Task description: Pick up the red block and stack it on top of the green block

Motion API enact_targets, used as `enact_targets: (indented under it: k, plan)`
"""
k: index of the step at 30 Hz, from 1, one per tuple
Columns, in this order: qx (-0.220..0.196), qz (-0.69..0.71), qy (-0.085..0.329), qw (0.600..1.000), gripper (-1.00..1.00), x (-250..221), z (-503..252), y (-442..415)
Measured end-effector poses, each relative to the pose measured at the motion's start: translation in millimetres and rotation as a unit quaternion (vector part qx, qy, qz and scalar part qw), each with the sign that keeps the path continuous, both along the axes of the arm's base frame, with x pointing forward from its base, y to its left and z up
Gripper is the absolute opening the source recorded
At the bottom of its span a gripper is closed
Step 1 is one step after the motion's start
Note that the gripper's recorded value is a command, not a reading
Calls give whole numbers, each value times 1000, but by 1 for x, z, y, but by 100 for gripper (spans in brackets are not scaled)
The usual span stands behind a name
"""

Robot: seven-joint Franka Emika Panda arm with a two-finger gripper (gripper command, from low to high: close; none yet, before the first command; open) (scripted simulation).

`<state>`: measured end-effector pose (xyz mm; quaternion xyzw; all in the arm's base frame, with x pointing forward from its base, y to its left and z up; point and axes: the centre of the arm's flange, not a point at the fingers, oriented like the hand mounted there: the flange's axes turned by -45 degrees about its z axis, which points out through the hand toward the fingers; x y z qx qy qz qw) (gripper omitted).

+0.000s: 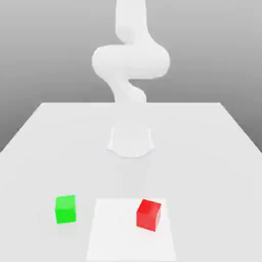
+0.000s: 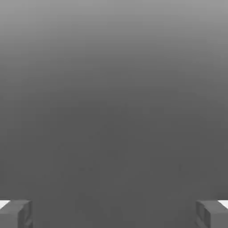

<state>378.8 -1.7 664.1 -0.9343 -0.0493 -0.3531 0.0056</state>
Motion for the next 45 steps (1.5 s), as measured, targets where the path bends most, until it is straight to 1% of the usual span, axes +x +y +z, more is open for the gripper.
enact_targets:
  k: [5, 10, 16, 22, 23, 25, 31, 32, 39, 45]
  plan:
    - [-42, 111, 74, 990, 0, 49, -104, 9]
    - [-84, 220, 140, 962, 0, 70, -210, 26]
    - [-138, 346, 212, 903, 0, 60, -331, 44]
    - [-194, 465, 275, 819, 0, 21, -435, 50]
    - [-200, 477, 281, 808, 0, 16, -447, 50]
    - [-205, 486, 285, 800, 0, 14, -465, 48]
    - [-206, 488, 287, 798, 0, 11, -514, 47]
    - [-205, 488, 288, 798, -100, 11, -519, 47]
    - [-205, 488, 288, 798, -100, 11, -519, 47]
    - [-206, 489, 287, 798, -100, 13, -474, 47]
